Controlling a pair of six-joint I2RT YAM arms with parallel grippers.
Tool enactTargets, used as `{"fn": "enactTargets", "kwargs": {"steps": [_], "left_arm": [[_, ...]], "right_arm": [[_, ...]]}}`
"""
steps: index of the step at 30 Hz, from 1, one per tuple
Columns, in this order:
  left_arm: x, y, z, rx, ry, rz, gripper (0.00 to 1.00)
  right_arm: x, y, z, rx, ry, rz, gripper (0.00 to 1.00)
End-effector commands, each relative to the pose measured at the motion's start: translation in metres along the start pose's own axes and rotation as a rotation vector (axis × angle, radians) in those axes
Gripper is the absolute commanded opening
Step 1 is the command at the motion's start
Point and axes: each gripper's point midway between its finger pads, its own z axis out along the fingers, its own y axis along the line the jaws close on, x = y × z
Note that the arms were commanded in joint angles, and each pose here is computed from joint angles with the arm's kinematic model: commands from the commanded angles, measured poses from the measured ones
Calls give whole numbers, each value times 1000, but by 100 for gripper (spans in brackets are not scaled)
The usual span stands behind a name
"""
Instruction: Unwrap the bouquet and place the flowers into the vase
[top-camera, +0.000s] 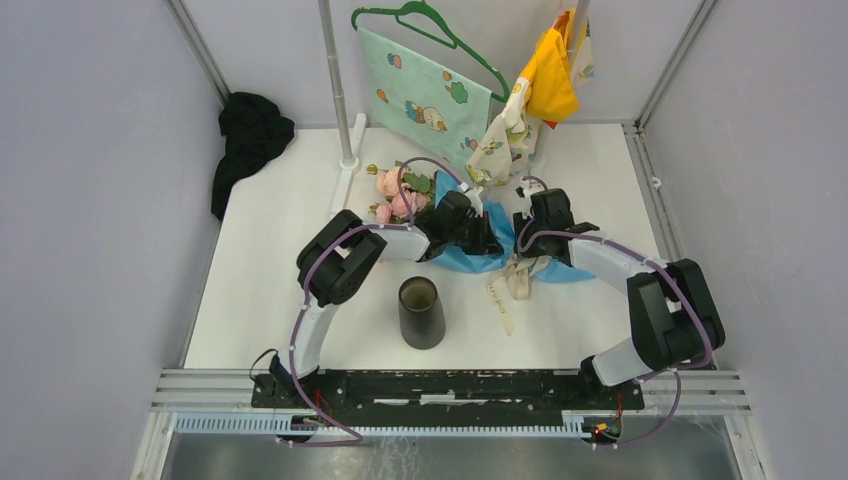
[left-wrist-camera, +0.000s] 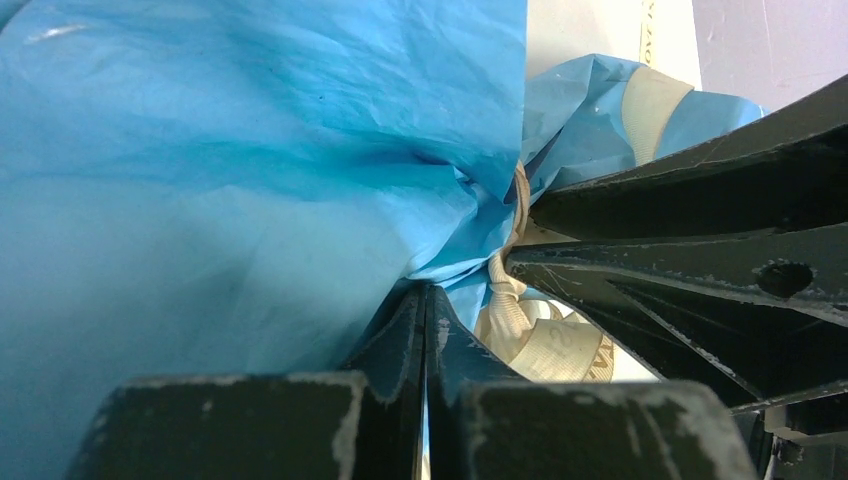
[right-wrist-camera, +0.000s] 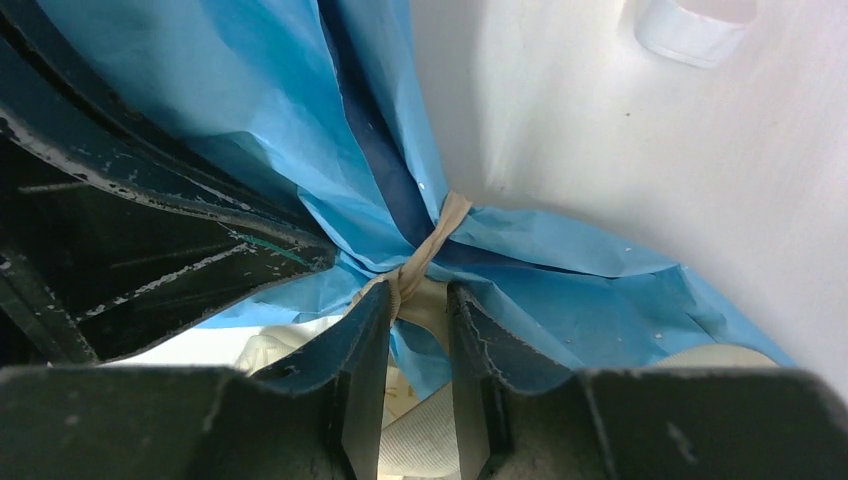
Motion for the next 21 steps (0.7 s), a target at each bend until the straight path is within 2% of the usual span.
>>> {"fn": "enactTargets", "kwargs": {"steps": [1,7,9,13,21], "left_arm": [[13,40,-8,-137,26,-38,2],[15,43,-8,-142,31,-43,2],[15,44,-8,-142,33,-44,2],[16,45,-7,-146,33,-45,2],[18,50,-4,-149,41,-55,2]], "right_arm": [[-29,9,6,-46,-80,32,34],[-34,27,17,-143,-81,49,33],[-36,35,19,-187,-84,51,27],[-44,46,16,-253,-98,40,7],[-67,57,-25,-306,-201,19,1]]}}
